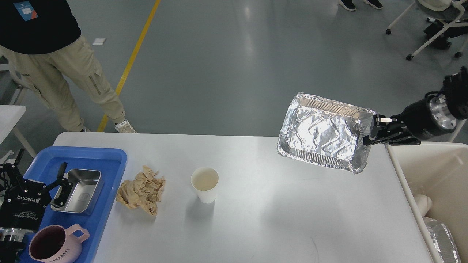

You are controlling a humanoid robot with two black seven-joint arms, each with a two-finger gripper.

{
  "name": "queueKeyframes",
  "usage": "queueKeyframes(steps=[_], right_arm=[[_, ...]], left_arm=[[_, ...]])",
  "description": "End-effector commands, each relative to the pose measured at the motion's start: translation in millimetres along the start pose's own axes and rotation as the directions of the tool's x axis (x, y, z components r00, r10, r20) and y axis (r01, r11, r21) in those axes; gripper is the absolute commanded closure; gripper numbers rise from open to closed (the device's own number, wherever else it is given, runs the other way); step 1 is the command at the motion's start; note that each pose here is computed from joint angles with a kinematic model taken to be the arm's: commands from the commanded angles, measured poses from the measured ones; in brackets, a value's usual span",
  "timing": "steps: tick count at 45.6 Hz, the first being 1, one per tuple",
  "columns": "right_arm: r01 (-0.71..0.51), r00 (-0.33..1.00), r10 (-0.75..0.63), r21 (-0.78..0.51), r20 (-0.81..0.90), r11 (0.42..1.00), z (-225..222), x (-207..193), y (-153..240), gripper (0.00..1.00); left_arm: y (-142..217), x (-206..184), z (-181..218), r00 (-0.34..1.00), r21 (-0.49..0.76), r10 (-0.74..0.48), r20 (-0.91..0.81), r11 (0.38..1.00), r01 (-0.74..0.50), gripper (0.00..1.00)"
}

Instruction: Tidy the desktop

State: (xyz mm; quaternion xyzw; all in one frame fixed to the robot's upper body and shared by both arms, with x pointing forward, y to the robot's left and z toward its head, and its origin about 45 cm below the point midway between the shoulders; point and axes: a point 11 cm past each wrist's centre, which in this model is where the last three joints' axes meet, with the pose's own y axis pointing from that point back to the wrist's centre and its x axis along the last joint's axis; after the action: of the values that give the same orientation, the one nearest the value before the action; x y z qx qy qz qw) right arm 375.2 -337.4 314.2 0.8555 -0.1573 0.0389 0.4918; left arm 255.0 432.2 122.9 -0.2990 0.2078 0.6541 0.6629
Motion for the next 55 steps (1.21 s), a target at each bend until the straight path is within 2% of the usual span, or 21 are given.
queueKeyframes(steps=[1,16,28,34,55], right_arm=[[-0.029,0.999,0.026,0.077,0.048,0.997,1,5,12,1.00],[-0.057,0.950,-0.031,0.267,0.312,0.962,21,-7,33,1.00],[-0.057,0.935,-0.050,0.288,0.352,0.956,29,-13,33,1.00],[-0.063,0.921,-0.085,0.361,0.379,0.930,32,-22,24,1.00],[-0.104,0.905,-0.056,0.347,0.421,0.932,47,-17,28,1.00]], left_arm=[[1,1,0,1.000,0.000,0.002,0.000,1.000,-0.002,0.03],[1,1,0,1.000,0.000,0.003,-0.001,1.000,-0.003,0.03],[2,1,-2,1.000,0.003,0.007,-0.001,1.000,-0.007,0.03],[6,4,-1,1.000,0.005,0.016,0.003,1.000,-0.016,0.03],[8,5,-1,1.000,0.003,0.020,0.003,1.000,-0.020,0.03]])
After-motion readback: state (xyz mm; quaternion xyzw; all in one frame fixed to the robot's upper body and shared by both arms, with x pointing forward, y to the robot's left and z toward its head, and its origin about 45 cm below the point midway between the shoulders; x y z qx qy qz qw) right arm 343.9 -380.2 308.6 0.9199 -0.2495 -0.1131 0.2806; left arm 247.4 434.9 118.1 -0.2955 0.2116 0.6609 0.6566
